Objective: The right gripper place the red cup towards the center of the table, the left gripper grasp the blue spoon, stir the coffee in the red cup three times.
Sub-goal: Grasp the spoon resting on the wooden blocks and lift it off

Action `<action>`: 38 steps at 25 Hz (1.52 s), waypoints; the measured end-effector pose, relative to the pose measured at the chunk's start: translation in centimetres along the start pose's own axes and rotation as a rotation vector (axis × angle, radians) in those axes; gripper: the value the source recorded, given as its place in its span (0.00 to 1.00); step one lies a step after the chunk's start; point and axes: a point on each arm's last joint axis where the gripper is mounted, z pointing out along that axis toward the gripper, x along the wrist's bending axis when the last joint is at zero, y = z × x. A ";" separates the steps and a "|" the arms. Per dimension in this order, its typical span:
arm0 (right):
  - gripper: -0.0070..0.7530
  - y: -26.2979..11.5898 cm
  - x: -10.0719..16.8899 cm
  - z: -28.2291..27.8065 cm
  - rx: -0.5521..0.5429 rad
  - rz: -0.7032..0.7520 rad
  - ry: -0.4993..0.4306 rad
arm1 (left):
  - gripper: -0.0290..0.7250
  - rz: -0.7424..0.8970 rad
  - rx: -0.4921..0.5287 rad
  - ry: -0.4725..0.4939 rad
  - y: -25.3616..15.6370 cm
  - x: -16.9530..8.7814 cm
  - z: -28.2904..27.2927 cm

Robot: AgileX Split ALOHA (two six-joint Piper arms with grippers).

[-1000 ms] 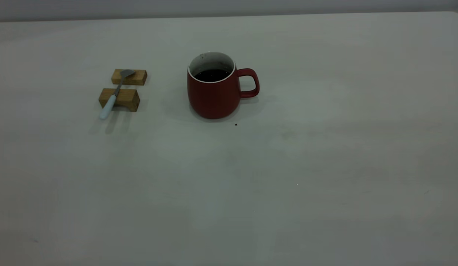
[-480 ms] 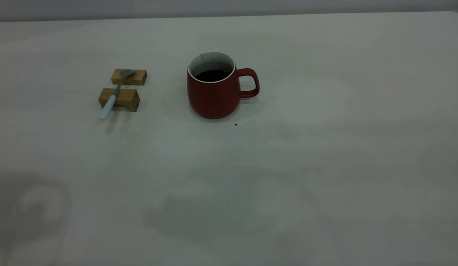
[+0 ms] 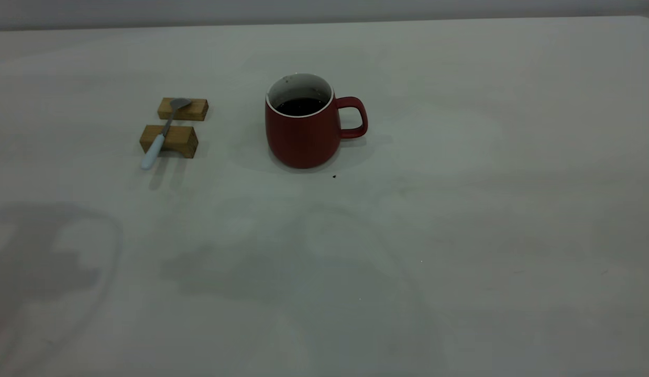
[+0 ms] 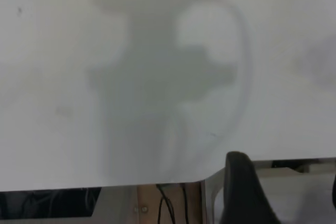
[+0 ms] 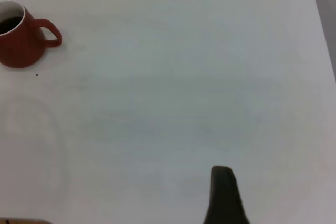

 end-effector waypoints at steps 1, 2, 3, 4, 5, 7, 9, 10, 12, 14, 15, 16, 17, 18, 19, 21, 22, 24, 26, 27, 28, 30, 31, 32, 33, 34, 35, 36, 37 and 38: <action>0.76 0.0 0.0 0.0 0.000 0.000 0.000 | 0.67 0.001 0.004 0.000 0.3 0.0 0.6; 0.76 0.0 0.0 0.0 0.000 0.000 0.000 | 0.67 0.007 0.001 0.003 0.5 -0.1 1.0; 0.76 0.0 0.0 0.0 0.000 0.000 0.000 | 0.67 0.011 0.000 0.005 0.8 -0.1 1.6; 0.76 0.0 0.0 0.0 0.000 0.000 0.000 | 0.67 0.015 -0.007 0.006 1.1 -0.2 2.1; 0.76 0.0 0.0 0.0 0.000 0.000 0.000 | 0.67 0.016 -0.013 0.005 1.4 -0.3 2.8; 0.76 0.0 0.0 0.0 0.000 0.000 0.000 | 0.67 0.004 -0.019 0.002 2.1 -0.4 4.0; 0.76 0.0 0.0 0.0 0.000 0.000 0.000 | 0.67 -0.001 -0.008 0.002 2.8 -0.4 5.3; 0.76 0.0 0.0 0.0 0.000 0.000 0.000 | 0.67 -0.002 0.003 0.002 3.3 -0.5 6.0; 0.76 0.0 0.0 0.0 0.000 0.000 0.000 | 0.67 -0.003 0.028 0.002 4.5 -0.5 7.7; 0.76 0.0 0.0 0.0 0.000 0.000 0.000 | 0.67 -0.007 0.038 -0.003 6.1 -0.7 9.0; 0.76 0.0 0.0 0.0 0.000 0.000 0.000 | 0.67 -0.003 0.050 -0.003 6.7 -0.9 9.8; 0.76 0.0 0.0 0.0 0.000 0.000 0.000 | 0.67 0.000 0.053 -0.008 7.6 -1.2 10.2; 0.76 0.0 0.0 0.0 0.000 0.000 0.000 | 0.68 0.012 0.062 -0.016 8.3 -1.6 10.9; 0.76 0.0 0.0 0.0 0.000 0.000 0.000 | 0.68 0.028 0.072 -0.023 9.1 -2.1 11.5; 0.76 0.0 0.0 0.0 0.000 0.000 0.000 | 0.68 0.046 0.092 -0.028 9.6 -2.7 12.3; 0.76 0.0 0.0 0.0 0.000 0.000 0.000 | 0.69 0.074 0.113 -0.037 10.8 -3.8 13.1; 0.76 0.0 0.0 0.0 0.000 0.000 0.000 | 0.70 0.083 0.134 -0.038 11.3 -4.2 13.5; 0.76 0.0 0.0 0.0 0.000 0.000 0.000 | 0.71 0.087 0.167 -0.038 12.0 -4.5 14.1; 0.76 0.0 0.0 0.0 0.000 0.000 0.000 | 0.71 0.079 0.179 -0.035 12.6 -4.6 14.5; 0.76 0.0 0.0 0.0 0.000 0.000 0.000 | 0.71 0.073 0.176 -0.034 12.8 -4.6 14.5; 0.76 0.0 0.0 0.0 0.000 0.000 0.000 | 0.71 0.066 0.173 -0.033 13.0 -4.6 14.6; 0.76 0.0 0.0 0.0 0.000 0.000 0.001 | 0.71 0.052 0.170 -0.038 13.2 -4.7 15.1; 0.76 0.0 0.0 0.0 0.000 0.000 0.001 | 0.71 0.045 0.177 -0.042 13.1 -4.8 15.5; 0.76 0.0 0.0 0.0 0.000 0.000 0.001 | 0.71 0.043 0.190 -0.043 13.0 -4.8 16.0; 0.76 0.0 0.0 0.0 0.000 0.000 0.001 | 0.71 0.039 0.202 -0.041 12.8 -4.8 16.4; 0.76 0.0 0.0 0.0 0.000 0.000 0.001 | 0.71 0.034 0.212 -0.040 12.7 -4.8 16.8; 0.76 0.0 0.0 0.0 0.000 0.000 0.001 | 0.71 0.032 0.221 -0.039 12.6 -4.8 17.2; 0.76 0.0 0.0 0.0 0.000 0.000 0.001 | 0.71 0.031 0.228 -0.038 12.5 -4.8 17.5; 0.76 0.0 0.0 0.0 0.000 0.000 0.001 | 0.71 0.030 0.229 -0.037 12.5 -4.8 17.7; 0.76 0.0 0.0 0.0 0.000 0.000 0.001 | 0.71 0.029 0.225 -0.037 12.5 -4.8 17.9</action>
